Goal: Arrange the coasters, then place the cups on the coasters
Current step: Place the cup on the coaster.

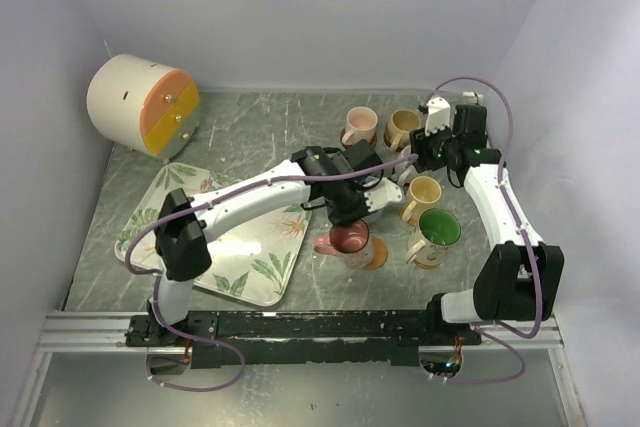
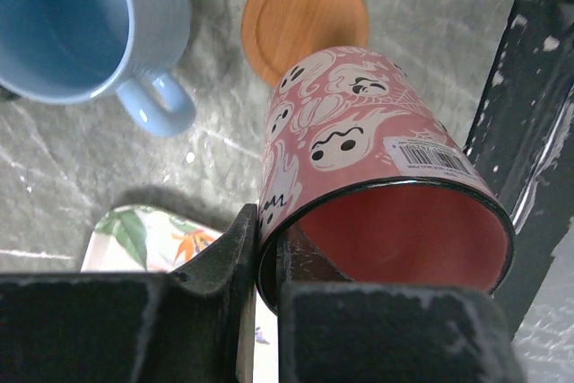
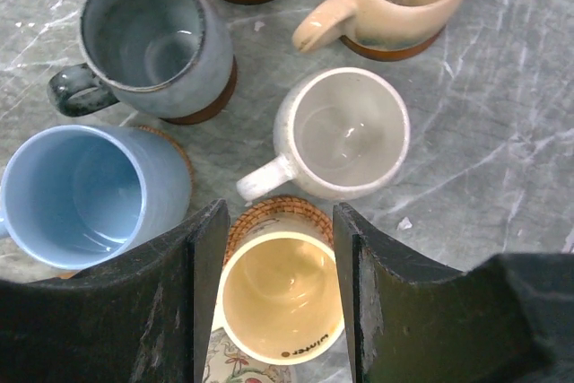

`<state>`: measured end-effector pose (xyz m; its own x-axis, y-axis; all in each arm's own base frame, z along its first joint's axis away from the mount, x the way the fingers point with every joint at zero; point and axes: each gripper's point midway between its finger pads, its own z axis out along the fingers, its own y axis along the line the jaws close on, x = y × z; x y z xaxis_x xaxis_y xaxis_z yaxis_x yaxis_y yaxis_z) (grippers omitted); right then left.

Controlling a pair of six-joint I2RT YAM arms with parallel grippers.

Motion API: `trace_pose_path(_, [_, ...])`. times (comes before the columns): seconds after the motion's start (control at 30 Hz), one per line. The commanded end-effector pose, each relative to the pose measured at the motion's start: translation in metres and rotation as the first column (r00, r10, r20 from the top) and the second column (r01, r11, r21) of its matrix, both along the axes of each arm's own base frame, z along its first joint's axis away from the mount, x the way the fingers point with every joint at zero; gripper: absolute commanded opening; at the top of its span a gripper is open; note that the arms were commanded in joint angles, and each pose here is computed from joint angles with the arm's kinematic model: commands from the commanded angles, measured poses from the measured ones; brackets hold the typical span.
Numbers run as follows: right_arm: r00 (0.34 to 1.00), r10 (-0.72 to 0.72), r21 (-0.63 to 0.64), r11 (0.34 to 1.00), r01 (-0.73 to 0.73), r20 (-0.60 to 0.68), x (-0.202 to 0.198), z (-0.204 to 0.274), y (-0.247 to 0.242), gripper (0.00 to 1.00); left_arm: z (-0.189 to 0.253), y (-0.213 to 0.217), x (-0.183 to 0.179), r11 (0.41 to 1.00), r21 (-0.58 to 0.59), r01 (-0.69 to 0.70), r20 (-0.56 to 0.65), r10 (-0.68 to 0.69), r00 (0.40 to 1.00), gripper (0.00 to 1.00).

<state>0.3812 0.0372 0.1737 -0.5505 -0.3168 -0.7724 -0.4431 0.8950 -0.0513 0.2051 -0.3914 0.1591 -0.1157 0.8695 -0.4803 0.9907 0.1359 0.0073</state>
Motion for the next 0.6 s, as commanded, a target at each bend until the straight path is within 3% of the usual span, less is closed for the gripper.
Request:
trace_pose_path(0.0, [0.996,-0.069,0.009,0.998,0.069,0.063,0.004,0.018,-0.014,0.5,0.036,-0.042,0.004,0.986,-0.156,-0.053,0.022,0.057,0.998,0.07])
trace_pose_path(0.23, [0.995,-0.074,0.021,0.997,0.072,0.064,0.003,0.02,-0.016,0.5,0.043,-0.064,0.001,0.974,-0.212,-0.086,0.021,0.093,0.995,0.07])
trace_pose_path(0.57, [0.995,-0.073,0.014,0.997,0.072,0.071,0.0,0.02,-0.017,0.5,0.022,-0.083,0.014,0.967,-0.149,-0.208,0.007,0.211,0.977,0.07])
